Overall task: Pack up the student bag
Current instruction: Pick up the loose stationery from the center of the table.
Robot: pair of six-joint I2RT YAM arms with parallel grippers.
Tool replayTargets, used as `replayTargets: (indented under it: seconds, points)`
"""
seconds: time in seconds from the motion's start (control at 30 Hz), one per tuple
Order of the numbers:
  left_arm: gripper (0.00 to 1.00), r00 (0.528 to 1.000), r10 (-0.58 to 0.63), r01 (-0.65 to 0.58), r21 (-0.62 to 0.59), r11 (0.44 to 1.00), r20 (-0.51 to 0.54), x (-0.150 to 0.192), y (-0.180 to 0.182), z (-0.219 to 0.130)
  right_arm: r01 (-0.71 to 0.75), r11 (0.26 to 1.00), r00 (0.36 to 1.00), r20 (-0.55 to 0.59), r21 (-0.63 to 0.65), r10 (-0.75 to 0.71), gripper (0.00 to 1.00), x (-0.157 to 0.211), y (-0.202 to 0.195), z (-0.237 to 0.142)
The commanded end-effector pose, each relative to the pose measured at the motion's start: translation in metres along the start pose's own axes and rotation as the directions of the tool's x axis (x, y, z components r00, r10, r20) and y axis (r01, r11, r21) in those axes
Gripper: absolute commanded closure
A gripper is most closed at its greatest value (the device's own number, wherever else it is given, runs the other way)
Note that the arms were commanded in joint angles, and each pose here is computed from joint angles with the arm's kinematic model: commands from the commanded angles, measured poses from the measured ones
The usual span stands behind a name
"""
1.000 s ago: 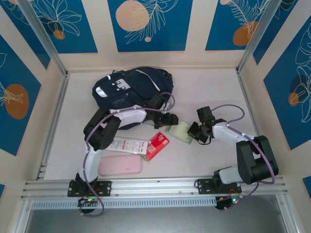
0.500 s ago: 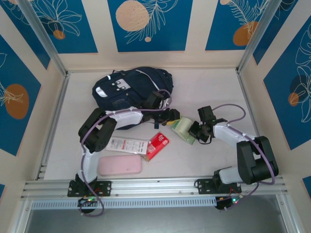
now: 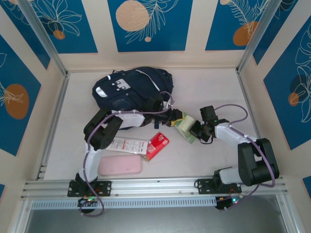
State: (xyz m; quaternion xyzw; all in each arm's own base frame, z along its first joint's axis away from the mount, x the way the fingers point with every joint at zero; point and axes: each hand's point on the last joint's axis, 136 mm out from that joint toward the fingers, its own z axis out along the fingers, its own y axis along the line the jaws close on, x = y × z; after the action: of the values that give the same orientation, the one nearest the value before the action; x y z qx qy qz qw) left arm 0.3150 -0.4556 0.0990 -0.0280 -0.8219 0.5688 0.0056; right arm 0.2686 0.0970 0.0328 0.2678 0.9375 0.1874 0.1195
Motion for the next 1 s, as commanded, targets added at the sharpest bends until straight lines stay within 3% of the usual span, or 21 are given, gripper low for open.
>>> replayTargets:
  seconds: [0.0, 0.07, 0.27, 0.33, 0.5, 0.57, 0.7, 0.77, 0.87, 0.97]
  points:
    - [0.54, 0.99, 0.031, -0.024, 0.047, 0.999, -0.135, 0.032, -0.01, 0.012, 0.005, 1.0, 0.999, -0.052, 0.011, -0.004, 1.0, 0.014, -0.01, 0.01]
    - [0.59, 0.991, 0.045, -0.044, 0.007, 0.999, -0.125, 0.032, -0.004, 0.011, 0.002, 1.0, 0.999, -0.054, 0.01, -0.001, 1.0, 0.015, -0.01, 0.01]
    - [0.94, 0.986, 0.13, -0.14, -0.088, 0.986, -0.108, 0.029, -0.002, 0.002, 0.007, 1.0, 1.0, -0.028, -0.017, -0.008, 0.97, 0.012, -0.005, 0.0]
    - [1.0, 0.984, 0.154, -0.163, -0.088, 0.983, -0.094, 0.027, -0.01, -0.004, 0.014, 1.0, 1.0, -0.006, -0.025, -0.014, 0.86, 0.009, -0.003, -0.007]
    - [1.0, 0.96, 0.278, -0.28, -0.133, 0.951, -0.034, 0.022, -0.042, -0.036, 0.065, 0.996, 0.996, 0.066, -0.054, -0.061, 0.5, 0.003, 0.005, -0.034]
    - [1.0, 0.944, 0.331, -0.329, -0.136, 0.934, -0.009, 0.024, -0.059, -0.051, 0.085, 0.994, 0.992, 0.095, -0.07, -0.078, 0.39, 0.001, 0.01, -0.047]
    - [1.0, 0.917, 0.397, -0.387, -0.147, 0.91, 0.043, 0.032, -0.086, -0.078, 0.13, 0.97, 0.983, 0.157, -0.204, -0.099, 0.17, 0.0, 0.035, -0.08]
    - [1.0, 0.907, 0.414, -0.402, -0.143, 0.905, 0.072, 0.036, -0.097, -0.089, 0.167, 0.917, 0.976, 0.192, -0.361, -0.102, 0.12, 0.002, 0.06, -0.103]
    - [1.0, 0.901, 0.419, -0.407, -0.116, 0.906, 0.113, 0.045, -0.109, -0.104, 0.268, 0.726, 0.958, 0.258, -0.634, -0.129, 0.09, 0.011, 0.105, -0.151]
    - [1.0, 0.902, 0.404, -0.391, -0.106, 0.914, 0.155, 0.054, -0.115, -0.119, 0.329, 0.581, 0.94, 0.315, -0.745, -0.128, 0.07, 0.019, 0.125, -0.191]
